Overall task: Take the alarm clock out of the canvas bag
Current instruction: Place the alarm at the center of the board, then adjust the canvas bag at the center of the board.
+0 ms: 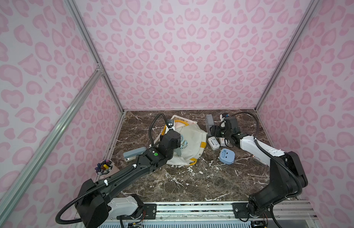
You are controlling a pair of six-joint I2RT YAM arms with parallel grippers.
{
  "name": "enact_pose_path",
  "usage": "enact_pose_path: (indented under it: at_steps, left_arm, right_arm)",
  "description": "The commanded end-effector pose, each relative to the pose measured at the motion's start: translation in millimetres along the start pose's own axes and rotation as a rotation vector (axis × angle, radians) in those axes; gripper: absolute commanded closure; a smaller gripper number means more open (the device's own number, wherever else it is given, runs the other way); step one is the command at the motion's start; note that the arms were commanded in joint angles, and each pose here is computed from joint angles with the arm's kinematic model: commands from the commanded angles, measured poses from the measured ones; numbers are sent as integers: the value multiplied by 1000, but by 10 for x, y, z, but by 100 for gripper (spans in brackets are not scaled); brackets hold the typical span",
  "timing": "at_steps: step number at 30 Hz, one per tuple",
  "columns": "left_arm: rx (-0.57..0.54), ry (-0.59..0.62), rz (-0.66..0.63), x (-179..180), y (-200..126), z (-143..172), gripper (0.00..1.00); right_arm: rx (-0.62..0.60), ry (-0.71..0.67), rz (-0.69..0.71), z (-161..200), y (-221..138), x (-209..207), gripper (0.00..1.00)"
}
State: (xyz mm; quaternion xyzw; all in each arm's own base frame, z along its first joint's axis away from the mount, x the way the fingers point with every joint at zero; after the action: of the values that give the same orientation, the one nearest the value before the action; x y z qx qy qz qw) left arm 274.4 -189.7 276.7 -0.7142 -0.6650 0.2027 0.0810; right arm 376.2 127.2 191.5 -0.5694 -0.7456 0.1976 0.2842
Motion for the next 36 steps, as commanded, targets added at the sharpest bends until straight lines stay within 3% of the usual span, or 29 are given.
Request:
enact_pose_path:
  at_steps: [1,6,15,25,36]
  left_arm:
    - [-10,-1,-31,26,3,-35,97]
    - [-15,-7,-34,29,8,-31,97]
    - [-20,-5,-32,7,26,-43,97]
    - [-24,20,-12,-52,66,-65,97]
    - [-26,19,-12,-74,148,-55,97]
  right_arm:
    - [-49,66,-36,-1,-105,31,17]
    - [-49,84,-105,108,-275,171,18]
    - [-32,-1,-252,425,-460,734,24]
    - [75,-169,-391,827,-368,1394,29]
    - [115,-244,-473,1006,-185,1958,35]
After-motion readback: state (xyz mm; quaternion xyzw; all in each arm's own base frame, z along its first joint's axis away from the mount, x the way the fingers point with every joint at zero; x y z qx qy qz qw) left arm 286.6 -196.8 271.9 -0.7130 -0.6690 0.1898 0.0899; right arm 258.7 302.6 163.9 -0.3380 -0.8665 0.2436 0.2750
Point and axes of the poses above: each gripper's point midway between its finger pads, its own y axis out along the fingers, its own x axis along the line the jaws close on, z = x × y, the point moved 7 cm from there along -y, back along the fingers, and after that the axes turned 10 degrees about -y, right-handed, at the moved point
